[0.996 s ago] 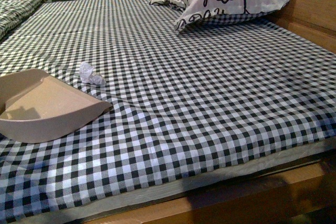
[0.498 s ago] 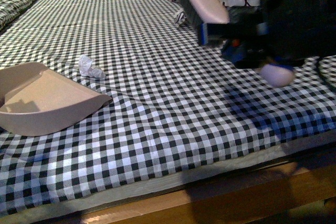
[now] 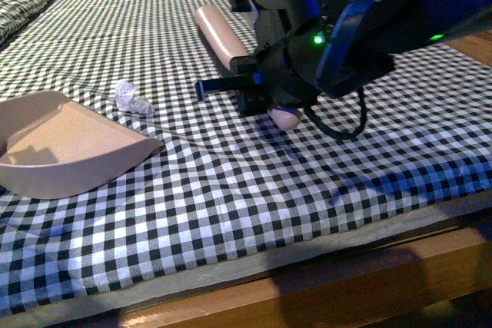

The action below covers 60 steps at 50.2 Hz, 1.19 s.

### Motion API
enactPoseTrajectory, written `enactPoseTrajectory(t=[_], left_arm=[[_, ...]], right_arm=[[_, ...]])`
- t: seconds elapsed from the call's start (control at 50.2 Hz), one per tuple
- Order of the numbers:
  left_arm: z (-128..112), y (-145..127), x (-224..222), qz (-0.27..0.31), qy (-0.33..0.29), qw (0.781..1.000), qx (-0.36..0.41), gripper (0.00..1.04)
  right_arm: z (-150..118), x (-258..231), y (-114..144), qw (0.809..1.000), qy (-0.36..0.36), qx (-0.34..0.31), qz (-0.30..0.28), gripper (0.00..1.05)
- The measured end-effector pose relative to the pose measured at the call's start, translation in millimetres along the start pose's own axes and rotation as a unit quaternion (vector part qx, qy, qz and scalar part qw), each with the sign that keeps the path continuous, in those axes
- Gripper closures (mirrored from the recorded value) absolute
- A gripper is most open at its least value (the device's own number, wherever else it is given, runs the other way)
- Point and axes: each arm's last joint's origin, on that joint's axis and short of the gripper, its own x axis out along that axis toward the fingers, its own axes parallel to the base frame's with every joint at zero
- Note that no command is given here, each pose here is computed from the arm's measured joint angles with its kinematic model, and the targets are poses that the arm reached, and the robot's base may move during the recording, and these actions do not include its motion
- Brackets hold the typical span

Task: Clean up trash

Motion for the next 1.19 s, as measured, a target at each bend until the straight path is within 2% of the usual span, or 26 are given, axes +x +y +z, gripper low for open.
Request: enactPoseTrajectory(t=[0.259,0.418,0.617,0.777,1.195], left_arm=[[0,0,0,0.000,0.000,1.000,0.000,0.79],[0,0,0,0.000,0.000,1.000,0.000,0.79],[0,0,0,0.000,0.000,1.000,0.000,0.79],[0,0,0,0.000,0.000,1.000,0.000,0.79],[0,0,0,0.000,0.000,1.000,0.000,0.79]], right_arm=[[13,39,32,0.999,0.005,-0.045,0.025,0.85],[19,52,43,0.998,-0.001,-0.060,0.023,0.85],[22,65,46,0.997,0.001,-0.082,-0.007,0.85],[12,75,44,0.992,0.033,-0.119,-0.034,0.85],[-1,76,57,0.988,0.072,-0.138,0.002,0.85]])
